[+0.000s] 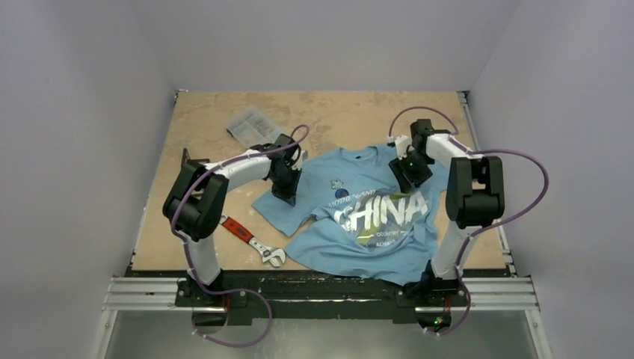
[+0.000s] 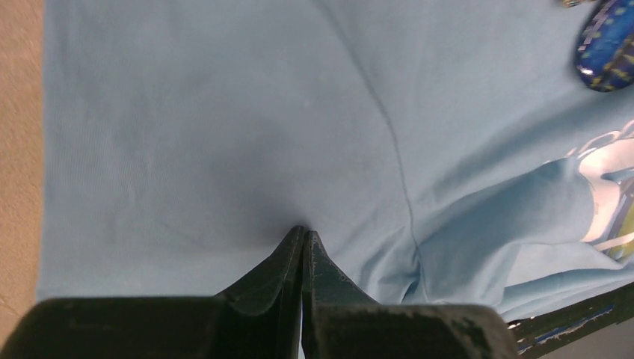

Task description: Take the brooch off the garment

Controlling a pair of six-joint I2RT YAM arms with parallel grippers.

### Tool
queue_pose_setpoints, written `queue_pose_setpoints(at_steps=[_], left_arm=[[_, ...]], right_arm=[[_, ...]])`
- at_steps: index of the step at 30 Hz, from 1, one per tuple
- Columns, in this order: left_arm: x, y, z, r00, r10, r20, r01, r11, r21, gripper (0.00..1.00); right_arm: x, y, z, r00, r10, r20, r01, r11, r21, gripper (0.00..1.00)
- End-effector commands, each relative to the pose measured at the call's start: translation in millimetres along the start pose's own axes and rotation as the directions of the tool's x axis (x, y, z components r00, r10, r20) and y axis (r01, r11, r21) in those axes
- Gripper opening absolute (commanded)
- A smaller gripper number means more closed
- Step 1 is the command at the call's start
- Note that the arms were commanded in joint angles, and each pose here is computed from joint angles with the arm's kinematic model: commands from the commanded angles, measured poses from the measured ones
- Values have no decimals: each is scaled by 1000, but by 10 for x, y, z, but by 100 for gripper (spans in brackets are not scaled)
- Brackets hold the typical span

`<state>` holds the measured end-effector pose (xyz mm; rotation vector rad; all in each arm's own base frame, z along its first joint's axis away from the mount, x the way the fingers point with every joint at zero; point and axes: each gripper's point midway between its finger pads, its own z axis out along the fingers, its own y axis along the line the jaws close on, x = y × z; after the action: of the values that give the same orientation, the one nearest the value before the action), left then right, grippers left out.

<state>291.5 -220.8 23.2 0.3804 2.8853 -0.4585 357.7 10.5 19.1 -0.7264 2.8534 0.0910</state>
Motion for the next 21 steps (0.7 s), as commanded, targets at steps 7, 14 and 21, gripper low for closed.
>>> queue_pose_setpoints(at_steps=[7, 14, 21], left_arm=[[611, 128, -82, 987, -91, -132, 90, 996, -11, 0], [79, -75, -496, 990, 38, 135, -52, 994, 101, 0], [-474, -708, -789, 917, 121, 381, -227, 942, 246, 8]], right_arm=[[820, 220, -195, 989, -53, -140, 55, 998, 14, 74], [264, 536, -752, 992, -63, 109, 79, 986, -144, 73], [-444, 1186, -798, 960, -12, 278, 122, 917, -381, 53]])
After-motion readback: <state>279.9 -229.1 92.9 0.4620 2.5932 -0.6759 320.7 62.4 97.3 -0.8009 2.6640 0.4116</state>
